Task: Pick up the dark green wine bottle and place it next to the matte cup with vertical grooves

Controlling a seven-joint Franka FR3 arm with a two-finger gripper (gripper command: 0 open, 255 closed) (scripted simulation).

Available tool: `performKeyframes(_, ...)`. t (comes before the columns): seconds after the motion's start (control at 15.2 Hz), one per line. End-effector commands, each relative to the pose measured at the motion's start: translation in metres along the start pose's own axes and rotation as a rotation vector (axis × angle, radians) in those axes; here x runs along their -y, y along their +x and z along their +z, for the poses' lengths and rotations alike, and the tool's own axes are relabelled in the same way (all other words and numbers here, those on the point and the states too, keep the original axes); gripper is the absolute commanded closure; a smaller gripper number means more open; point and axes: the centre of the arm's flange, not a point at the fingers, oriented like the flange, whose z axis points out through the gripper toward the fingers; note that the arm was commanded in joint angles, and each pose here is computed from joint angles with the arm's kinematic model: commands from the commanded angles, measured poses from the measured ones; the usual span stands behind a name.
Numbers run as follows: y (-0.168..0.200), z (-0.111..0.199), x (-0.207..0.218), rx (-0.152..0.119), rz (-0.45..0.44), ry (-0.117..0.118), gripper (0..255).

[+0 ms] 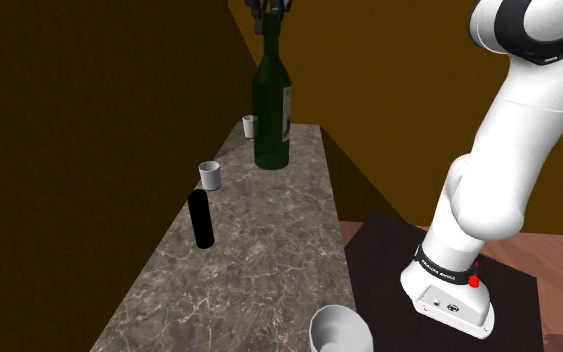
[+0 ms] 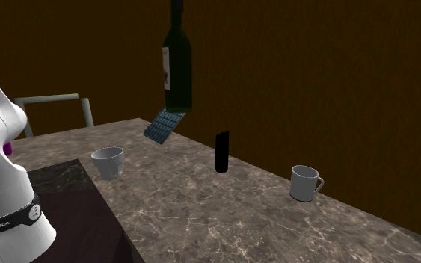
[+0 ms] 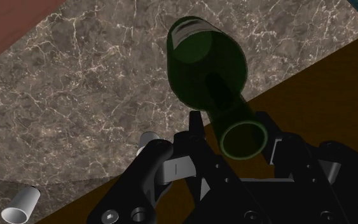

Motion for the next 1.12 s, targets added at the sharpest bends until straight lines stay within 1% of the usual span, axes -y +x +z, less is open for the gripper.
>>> performKeyframes(0.0,-0.018,-0.01,0.014,0.001,0.002,-0.001,255)
performKeyframes(0.66,-0.1,-0.063,0.101,0.001,0.002,0.0,255)
performKeyframes(0.73,-0.114,-0.072,0.116,0.001,0.002,-0.001,255)
performKeyframes(1.06,-0.115,-0.046,0.114,0.001,0.002,-0.001,255)
